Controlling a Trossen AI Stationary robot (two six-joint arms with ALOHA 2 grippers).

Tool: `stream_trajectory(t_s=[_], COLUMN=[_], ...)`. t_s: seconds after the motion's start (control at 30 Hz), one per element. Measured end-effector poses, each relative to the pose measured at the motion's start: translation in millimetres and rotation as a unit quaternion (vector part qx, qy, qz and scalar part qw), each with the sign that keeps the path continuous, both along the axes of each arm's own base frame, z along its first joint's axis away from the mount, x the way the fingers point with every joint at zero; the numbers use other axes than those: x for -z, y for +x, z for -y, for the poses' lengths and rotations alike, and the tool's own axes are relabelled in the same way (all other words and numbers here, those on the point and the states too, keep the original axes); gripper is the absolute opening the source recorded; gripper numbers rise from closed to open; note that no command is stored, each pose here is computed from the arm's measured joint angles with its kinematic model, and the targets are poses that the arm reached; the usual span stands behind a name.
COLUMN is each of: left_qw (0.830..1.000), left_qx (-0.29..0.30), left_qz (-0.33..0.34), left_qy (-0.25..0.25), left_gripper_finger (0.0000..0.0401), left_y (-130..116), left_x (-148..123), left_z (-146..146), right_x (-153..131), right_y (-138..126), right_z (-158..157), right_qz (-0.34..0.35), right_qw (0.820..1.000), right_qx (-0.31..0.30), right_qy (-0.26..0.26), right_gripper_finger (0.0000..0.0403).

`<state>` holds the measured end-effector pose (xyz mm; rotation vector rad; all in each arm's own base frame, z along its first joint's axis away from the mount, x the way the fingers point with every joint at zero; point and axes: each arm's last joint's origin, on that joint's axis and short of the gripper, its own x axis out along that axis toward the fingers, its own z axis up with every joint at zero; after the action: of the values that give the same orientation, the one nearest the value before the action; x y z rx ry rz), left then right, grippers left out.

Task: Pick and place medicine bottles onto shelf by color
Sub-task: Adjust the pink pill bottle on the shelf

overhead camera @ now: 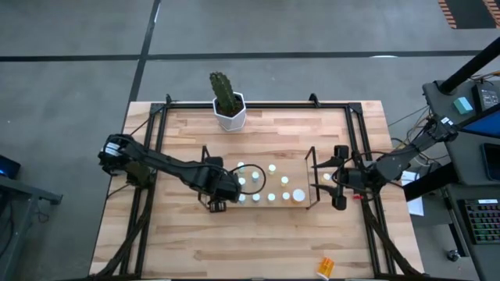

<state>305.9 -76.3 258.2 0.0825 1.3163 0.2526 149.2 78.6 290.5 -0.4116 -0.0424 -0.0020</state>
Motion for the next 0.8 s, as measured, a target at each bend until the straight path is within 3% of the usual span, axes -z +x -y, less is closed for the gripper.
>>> stream_trajectory(t_s=[0.33,0.8], left_qw=[1.000,1.000], left_qx=[-0.015,-0.010], left_qz=[-0.013,-0.008], left_qy=[0.016,-0.001], left_gripper_finger=[0.0196,0.0196], left_y=[-1,0], left_x=[9,18], left_z=[-9,-9], right_x=[0,1], right_y=[0,0], right_z=[0,0], right_qz=[-0.001,-0.002], right_qw=[1.000,1.000], right_qx=[0.003,0.003], right_qy=[-0.001,-0.003], right_gripper_finger=[0.0237,0.0237])
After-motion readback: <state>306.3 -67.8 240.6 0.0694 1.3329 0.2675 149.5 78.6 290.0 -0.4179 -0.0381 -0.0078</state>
